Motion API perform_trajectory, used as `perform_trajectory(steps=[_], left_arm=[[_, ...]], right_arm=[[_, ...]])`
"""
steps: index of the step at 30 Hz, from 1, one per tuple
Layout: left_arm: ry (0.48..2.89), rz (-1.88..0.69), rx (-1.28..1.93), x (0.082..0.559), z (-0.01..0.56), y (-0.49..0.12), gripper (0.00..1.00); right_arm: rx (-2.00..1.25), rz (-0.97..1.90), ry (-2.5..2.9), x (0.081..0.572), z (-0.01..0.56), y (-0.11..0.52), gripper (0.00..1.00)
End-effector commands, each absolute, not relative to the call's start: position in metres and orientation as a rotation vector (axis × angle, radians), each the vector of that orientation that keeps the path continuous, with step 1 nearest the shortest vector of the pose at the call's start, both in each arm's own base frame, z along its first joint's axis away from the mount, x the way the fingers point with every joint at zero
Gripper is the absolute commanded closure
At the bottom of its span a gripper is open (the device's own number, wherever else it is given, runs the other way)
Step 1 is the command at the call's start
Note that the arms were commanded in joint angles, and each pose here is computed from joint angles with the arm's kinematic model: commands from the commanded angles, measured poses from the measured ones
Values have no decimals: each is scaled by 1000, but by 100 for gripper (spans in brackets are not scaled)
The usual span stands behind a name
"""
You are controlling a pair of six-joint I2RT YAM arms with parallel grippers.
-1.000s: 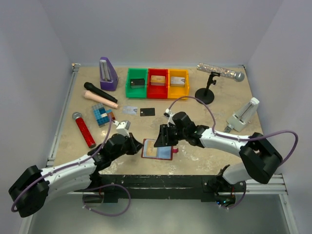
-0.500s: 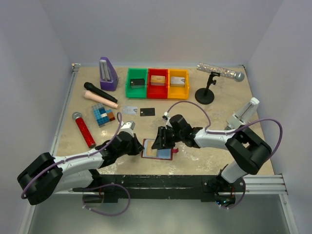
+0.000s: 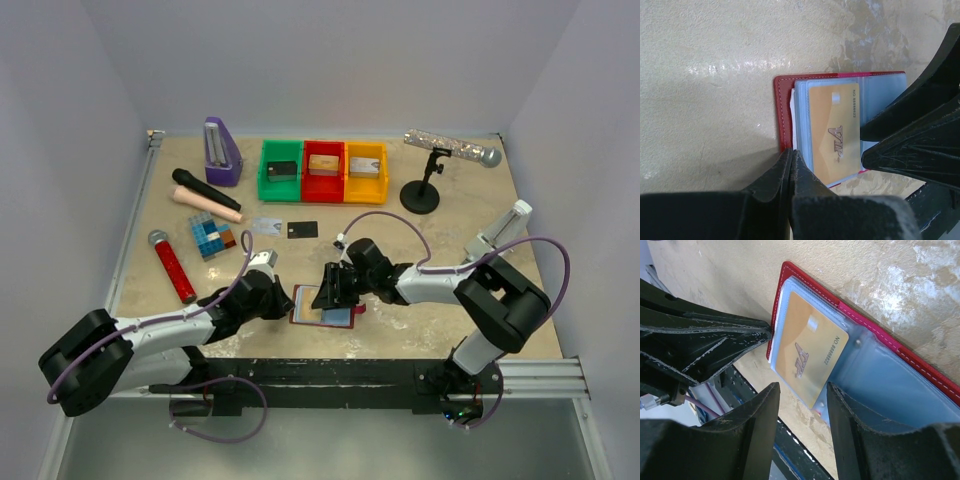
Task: Take the credit cards out of the card holder
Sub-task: Remove the credit card from the card holder.
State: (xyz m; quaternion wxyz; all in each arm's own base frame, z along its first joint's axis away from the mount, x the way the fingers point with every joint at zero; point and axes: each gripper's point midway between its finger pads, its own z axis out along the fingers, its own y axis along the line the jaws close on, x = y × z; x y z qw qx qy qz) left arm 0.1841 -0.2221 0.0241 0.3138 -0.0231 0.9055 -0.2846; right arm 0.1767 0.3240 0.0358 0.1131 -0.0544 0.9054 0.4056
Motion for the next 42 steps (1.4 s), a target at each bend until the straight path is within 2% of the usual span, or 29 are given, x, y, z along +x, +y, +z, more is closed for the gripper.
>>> perform_trajectory(steps=[1,16,27,42], left_arm=[[2354,-758,-100,190,28,-222,100],[2380,-715,-109,185,16,-213,100],[2386,-701,-109,184,12,-209,100],[2396,-700,-112,181,7,-208,100]], right_arm=[[-165,1226,2636,177,38,328,53],[-45,1362,2599,178,41,334,53],[10,1266,2652,179,29,323,53],[47,1467,2511,185,51,337,52]])
